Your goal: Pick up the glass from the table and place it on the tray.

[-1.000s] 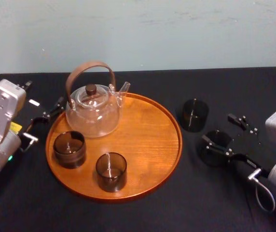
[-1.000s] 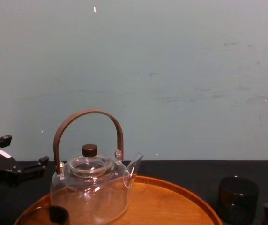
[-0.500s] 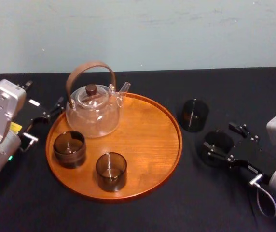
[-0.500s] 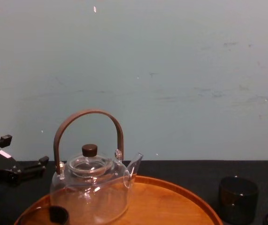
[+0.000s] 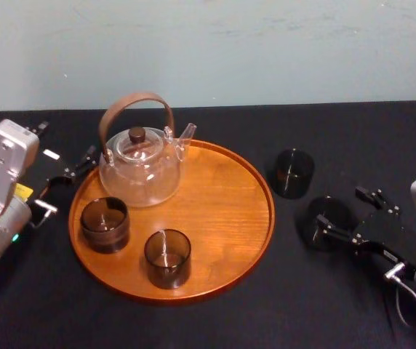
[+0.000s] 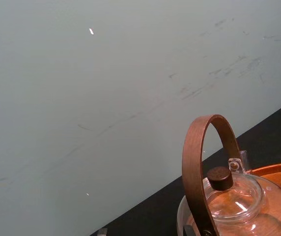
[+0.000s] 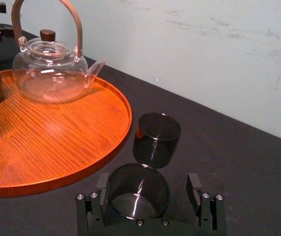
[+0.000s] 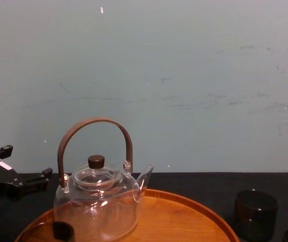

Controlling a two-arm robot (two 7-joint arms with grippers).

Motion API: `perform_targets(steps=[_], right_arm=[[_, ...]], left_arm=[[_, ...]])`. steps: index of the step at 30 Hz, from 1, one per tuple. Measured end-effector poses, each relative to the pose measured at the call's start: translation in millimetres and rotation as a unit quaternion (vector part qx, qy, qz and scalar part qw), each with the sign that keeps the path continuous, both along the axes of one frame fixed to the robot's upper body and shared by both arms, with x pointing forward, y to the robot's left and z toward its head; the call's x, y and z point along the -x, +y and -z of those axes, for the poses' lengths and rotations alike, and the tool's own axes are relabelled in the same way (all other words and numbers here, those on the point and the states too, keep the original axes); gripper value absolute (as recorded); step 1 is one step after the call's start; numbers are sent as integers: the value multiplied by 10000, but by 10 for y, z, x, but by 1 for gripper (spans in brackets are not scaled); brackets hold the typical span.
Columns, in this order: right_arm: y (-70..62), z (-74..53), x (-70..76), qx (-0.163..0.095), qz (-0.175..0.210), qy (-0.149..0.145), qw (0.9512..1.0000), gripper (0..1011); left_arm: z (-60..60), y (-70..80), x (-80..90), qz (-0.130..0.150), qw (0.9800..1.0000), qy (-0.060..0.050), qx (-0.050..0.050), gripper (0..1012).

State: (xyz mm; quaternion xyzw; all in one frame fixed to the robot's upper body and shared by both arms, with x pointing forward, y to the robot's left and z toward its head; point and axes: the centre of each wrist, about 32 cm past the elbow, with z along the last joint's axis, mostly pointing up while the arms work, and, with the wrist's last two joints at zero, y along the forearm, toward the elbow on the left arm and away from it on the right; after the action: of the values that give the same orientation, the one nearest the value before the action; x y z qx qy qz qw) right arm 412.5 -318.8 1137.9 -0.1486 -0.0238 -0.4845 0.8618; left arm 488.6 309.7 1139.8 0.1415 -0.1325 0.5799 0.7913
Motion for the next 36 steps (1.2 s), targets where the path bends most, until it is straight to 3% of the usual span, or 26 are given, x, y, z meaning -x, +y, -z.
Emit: perform_targets(steps=[19,36], right_arm=[[-12,120,27,-12,-22,343,9994,1002],[-2,104,-26,-8,-85,589,9982,1002]], left_arm=[[0,0,0,0,10000,0,0,1001],[0,0,0,0,10000,0,0,1001]])
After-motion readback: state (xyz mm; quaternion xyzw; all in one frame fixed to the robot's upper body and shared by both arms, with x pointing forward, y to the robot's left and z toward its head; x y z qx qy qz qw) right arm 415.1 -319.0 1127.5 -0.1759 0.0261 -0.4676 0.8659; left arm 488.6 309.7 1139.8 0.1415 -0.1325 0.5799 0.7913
